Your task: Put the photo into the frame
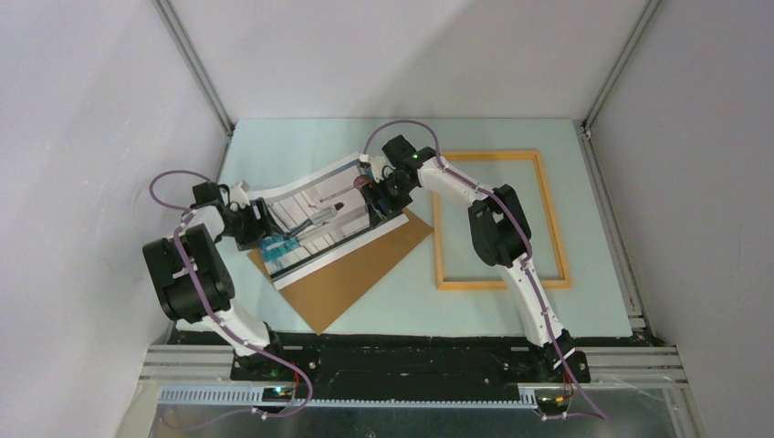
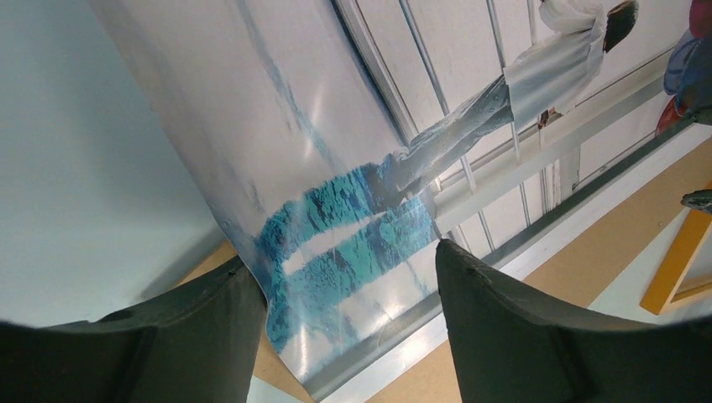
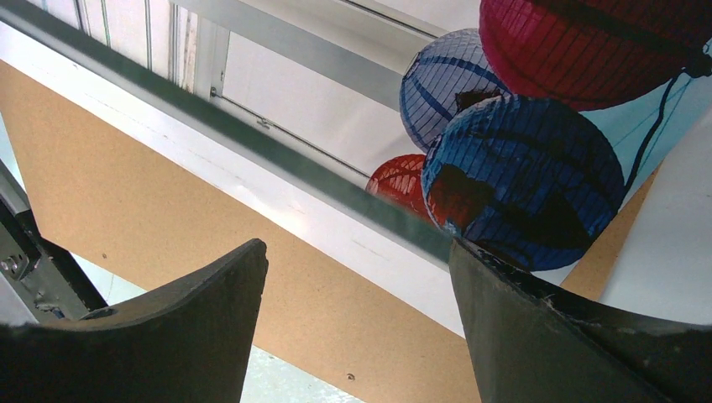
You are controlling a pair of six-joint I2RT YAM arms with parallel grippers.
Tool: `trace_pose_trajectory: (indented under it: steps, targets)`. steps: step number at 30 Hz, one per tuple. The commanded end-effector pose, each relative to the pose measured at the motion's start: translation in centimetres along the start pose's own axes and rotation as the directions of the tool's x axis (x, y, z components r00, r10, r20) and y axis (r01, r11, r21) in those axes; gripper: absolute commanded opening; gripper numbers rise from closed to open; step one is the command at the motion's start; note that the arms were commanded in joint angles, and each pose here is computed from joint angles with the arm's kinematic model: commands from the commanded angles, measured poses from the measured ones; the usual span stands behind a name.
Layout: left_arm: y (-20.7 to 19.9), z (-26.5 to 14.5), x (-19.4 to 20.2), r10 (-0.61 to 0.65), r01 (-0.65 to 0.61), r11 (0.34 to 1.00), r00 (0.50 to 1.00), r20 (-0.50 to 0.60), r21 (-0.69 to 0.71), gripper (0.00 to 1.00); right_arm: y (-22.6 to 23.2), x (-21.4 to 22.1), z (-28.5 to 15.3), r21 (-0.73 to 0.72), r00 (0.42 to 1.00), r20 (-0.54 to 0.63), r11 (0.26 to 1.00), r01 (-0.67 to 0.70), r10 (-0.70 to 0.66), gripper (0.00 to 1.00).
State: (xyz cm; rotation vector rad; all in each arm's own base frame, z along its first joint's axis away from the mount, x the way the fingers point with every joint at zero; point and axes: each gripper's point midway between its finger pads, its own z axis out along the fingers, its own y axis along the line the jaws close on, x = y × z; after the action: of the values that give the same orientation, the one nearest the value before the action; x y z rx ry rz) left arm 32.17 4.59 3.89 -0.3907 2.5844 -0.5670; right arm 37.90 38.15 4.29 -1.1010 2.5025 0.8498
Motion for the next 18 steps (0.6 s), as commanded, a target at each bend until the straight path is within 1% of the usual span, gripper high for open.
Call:
trace_pose_trajectory:
  steps: [1,2,5,8,10,11,14,17,18]
  targets:
    - [-1.2,0.0,-1.5,0.049,-0.05,0.998,0.998,0.041,0.037,0.72,-0.4,1.4,1.0,-0.006,0.999,-0.043,0.999,-0.032,0.031,0.84]
    - [-1.0,0.0,-1.5,0.049,-0.05,0.998,0.998,0.043,0.027,0.7,-0.4,1.3,1.0,-0.007,0.999,-0.041,0.999,-0.033,0.032,0.84]
    - [-0.1,0.0,-1.6,0.046,-0.045,0.999,0.998,0.049,-0.02,0.61,-0.3,1.3,1.0,-0.008,0.999,-0.041,0.999,-0.033,0.033,0.84]
    - [1.2,-0.1,-1.9,0.049,-0.043,0.994,0.997,0.054,-0.104,0.53,-0.3,1.3,0.8,-0.007,0.999,-0.041,0.999,-0.033,0.033,0.84]
    - [1.8,-0.3,-2.0,0.05,-0.042,0.99,0.997,0.059,-0.137,0.43,-0.3,1.2,0.6,-0.006,0.999,-0.038,0.999,-0.034,0.034,0.84]
    - [2.0,-0.4,-2.1,0.053,-0.043,0.988,0.997,0.062,-0.151,0.4,-0.3,1.2,0.6,-0.004,0.999,-0.038,0.999,-0.035,0.035,0.84]
    - [2.2,-0.5,-2.3,0.055,-0.043,0.986,0.996,0.066,-0.164,0.28,-0.1,1.0,0.3,-0.005,0.999,-0.032,1.0,-0.03,0.03,0.84]
    - [1.9,-0.5,-2.5,0.057,-0.046,0.987,0.996,0.07,-0.152,0.18,0.0,0.8,0.0,-0.003,0.999,-0.026,1.0,-0.027,0.027,0.84]
    - [1.8,-0.6,-2.6,0.059,-0.048,0.988,0.996,0.073,-0.148,0.14,0.2,0.5,-0.3,-0.002,1.0,-0.019,1.0,-0.022,0.022,0.84]
